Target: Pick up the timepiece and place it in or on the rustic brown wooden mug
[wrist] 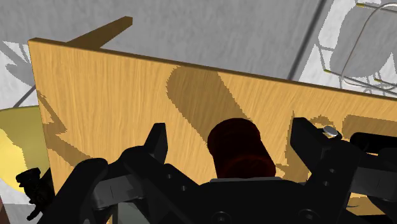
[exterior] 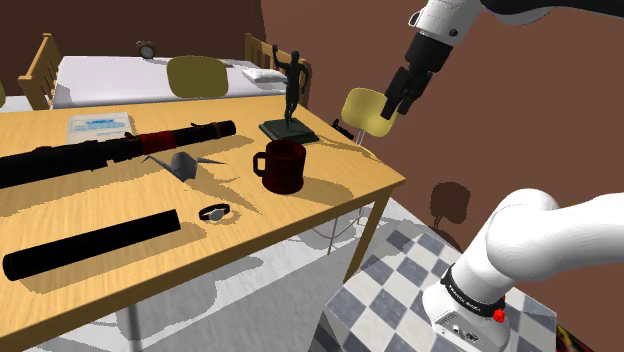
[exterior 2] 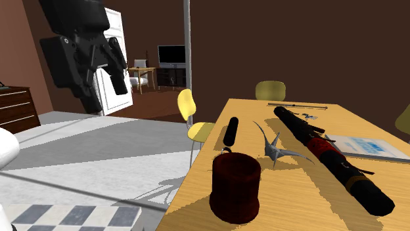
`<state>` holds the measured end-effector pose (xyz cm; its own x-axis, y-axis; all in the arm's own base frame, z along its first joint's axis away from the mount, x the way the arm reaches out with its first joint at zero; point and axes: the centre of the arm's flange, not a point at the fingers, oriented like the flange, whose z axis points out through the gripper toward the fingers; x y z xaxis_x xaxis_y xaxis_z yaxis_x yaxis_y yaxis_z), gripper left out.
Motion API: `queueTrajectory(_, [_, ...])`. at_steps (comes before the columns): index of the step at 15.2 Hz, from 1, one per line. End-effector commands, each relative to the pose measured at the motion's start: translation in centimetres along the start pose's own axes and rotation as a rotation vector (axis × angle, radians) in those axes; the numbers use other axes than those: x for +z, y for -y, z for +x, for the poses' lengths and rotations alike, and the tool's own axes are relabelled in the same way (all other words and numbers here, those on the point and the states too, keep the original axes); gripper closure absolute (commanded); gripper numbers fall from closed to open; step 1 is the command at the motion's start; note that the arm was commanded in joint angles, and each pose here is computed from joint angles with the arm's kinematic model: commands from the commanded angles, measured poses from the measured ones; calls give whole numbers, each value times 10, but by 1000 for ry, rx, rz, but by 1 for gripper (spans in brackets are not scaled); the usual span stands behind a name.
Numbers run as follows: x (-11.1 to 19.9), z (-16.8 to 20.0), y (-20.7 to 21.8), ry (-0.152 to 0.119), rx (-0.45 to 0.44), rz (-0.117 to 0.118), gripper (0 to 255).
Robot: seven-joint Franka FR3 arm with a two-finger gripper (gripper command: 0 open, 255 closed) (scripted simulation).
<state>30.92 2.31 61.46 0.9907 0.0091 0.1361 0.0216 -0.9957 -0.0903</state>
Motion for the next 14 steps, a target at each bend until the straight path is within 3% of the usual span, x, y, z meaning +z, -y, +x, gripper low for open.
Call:
queueTrajectory(1, [0, 0, 0, 0, 0, 0, 0])
queueTrajectory(14, [105, 100, 97, 90, 3, 55, 0])
